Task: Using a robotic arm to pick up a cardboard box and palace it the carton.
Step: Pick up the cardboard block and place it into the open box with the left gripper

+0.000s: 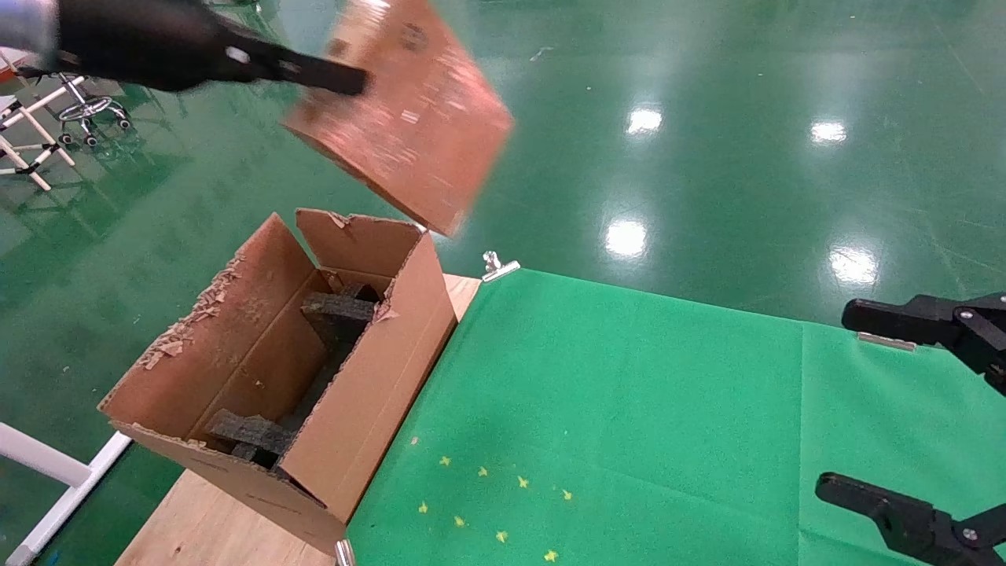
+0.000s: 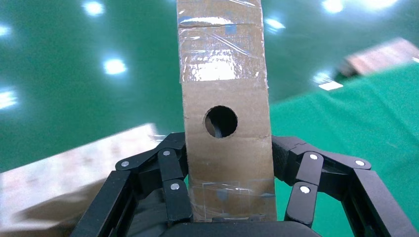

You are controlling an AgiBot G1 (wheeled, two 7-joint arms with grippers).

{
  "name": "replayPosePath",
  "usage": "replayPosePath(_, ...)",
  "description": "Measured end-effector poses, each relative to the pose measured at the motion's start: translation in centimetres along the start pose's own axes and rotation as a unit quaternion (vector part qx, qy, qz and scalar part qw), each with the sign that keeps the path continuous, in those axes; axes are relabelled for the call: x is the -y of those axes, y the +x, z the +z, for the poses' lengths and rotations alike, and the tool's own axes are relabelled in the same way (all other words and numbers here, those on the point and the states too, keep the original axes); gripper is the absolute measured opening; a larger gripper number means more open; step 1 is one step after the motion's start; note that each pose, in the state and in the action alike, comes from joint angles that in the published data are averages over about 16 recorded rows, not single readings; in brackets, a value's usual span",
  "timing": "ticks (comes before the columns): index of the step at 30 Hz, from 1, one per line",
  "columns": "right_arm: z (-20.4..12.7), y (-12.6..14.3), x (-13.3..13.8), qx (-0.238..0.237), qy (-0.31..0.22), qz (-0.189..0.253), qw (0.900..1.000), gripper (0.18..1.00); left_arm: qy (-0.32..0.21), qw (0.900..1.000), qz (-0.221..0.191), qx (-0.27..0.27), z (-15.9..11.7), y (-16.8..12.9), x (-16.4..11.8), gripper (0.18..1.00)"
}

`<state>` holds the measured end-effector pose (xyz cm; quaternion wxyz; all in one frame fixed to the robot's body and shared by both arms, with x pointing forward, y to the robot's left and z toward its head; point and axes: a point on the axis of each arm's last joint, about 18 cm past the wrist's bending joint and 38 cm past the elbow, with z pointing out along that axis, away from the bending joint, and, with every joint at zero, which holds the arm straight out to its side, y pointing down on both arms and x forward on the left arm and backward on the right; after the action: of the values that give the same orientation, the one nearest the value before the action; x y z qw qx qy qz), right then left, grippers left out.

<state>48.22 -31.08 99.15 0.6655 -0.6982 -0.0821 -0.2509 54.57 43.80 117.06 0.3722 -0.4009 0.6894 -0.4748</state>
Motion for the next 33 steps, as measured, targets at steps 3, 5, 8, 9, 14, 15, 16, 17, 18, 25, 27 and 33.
replayPosePath(3,0.0,0.0,0.0,0.000,0.000,0.000,1.000,1.001,0.002,0.9994,-0.010,0.034,-1.9,-2.5,-0.5,0.302)
replayPosePath(5,0.0,0.0,0.0,0.000,0.000,0.000,1.000,1.001,-0.003,0.9983,-0.018,0.055,-2.9,-4.1,-1.4,0.300)
replayPosePath(8,0.0,0.0,0.0,0.000,0.000,0.000,1.000,1.001,-0.016,0.9961,-0.031,0.081,-4.0,-6.3,-3.1,0.296)
replayPosePath(9,0.0,0.0,0.0,0.000,0.000,0.000,1.000,1.001,-0.022,0.9952,-0.035,0.088,-4.3,-6.9,-3.8,0.295)
replayPosePath(14,0.0,0.0,0.0,0.000,0.000,0.000,1.000,1.001,-0.050,0.9905,-0.055,0.116,-5.2,-9.5,-7.4,0.291)
replayPosePath(15,0.0,0.0,0.0,0.000,0.000,0.000,1.000,1.001,-0.056,0.9895,-0.059,0.120,-5.3,-10.0,-8.1,0.290)
replayPosePath(16,0.0,0.0,0.0,0.000,0.000,0.000,1.000,1.001,-0.061,0.9885,-0.063,0.123,-5.3,-10.4,-8.8,0.289)
replayPosePath(17,0.0,0.0,0.0,0.000,0.000,0.000,1.000,1.001,-0.066,0.9876,-0.066,0.127,-5.3,-10.7,-9.5,0.288)
replayPosePath(18,0.0,0.0,0.0,0.000,0.000,0.000,1.000,1.001,-0.070,0.9867,-0.069,0.129,-5.3,-11.1,-10.2,0.287)
replayPosePath(25,0.0,0.0,0.0,0.000,0.000,0.000,1.000,1.001,-0.099,0.9808,-0.084,0.146,-4.9,-12.9,-14.2,0.283)
replayPosePath(27,0.0,0.0,0.0,0.000,0.000,0.000,1.000,1.001,-0.105,0.9793,-0.087,0.150,-4.7,-13.2,-15.1,0.283)
replayPosePath(33,0.0,0.0,0.0,0.000,0.000,0.000,1.000,1.001,-0.124,0.9752,-0.091,0.160,-3.9,-14.0,-17.6,0.281)
